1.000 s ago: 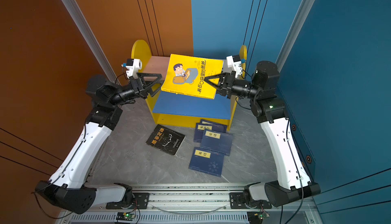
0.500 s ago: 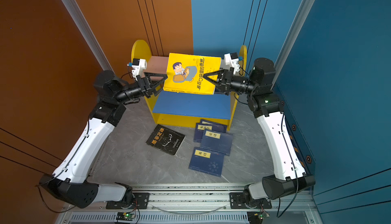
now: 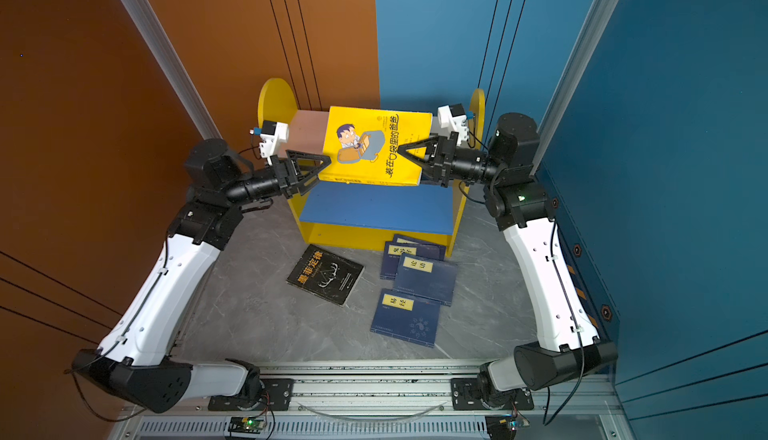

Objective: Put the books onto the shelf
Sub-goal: 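Lower the yellow book onto the white book with both grippers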

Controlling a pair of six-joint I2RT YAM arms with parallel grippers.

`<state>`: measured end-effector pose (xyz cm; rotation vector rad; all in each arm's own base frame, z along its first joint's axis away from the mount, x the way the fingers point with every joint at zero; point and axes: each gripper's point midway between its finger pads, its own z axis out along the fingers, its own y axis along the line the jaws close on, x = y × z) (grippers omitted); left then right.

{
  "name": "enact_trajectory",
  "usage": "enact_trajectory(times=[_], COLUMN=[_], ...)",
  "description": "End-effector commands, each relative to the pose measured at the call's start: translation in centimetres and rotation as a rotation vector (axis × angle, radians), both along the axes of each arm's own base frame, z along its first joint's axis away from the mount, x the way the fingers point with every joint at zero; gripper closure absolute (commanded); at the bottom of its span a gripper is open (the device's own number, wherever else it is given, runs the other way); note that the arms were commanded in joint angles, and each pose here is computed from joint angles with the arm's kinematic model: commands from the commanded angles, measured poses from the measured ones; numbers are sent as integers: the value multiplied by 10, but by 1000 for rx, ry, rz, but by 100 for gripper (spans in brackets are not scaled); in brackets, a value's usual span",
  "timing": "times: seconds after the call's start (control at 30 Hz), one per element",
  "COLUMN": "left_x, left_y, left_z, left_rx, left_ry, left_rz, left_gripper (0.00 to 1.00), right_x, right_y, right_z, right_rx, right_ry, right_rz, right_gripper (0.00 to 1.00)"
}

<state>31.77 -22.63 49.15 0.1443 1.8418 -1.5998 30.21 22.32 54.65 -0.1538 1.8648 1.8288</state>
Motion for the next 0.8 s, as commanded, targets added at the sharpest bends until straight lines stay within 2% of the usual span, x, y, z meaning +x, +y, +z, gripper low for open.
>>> enact_trajectory(times=[0.0, 0.1, 0.2, 0.4, 0.43, 0.6, 0.77], left_x=[-3, 2, 0, -2, -3, -11, -14], left_y=[2, 9, 5, -9, -12, -22, -29], left_z=[-23, -28, -19, 11, 15, 32, 53], left_rx=[66, 88, 54, -92, -110, -132, -146], left_ry=[59, 63, 44, 15, 15, -14, -74], left_rz=[0, 38, 10, -110, -130, -178, -175], left_gripper=[25, 24, 24, 33, 35, 62, 84], right_x=[-33, -35, -34, -29, -27, -10, 7], right_y=[-6, -7, -6, -5, -5, -4, -10], right_z=[59, 60, 58, 55, 54, 50, 47], right_rx=[62, 63, 61, 56, 55, 57, 39], right_ry=[-258, -264, -258, -260, -258, -249, -257], right_rz=[11, 11, 10, 11, 9, -21, -91], right_gripper=[92, 92, 92, 92, 92, 92, 90])
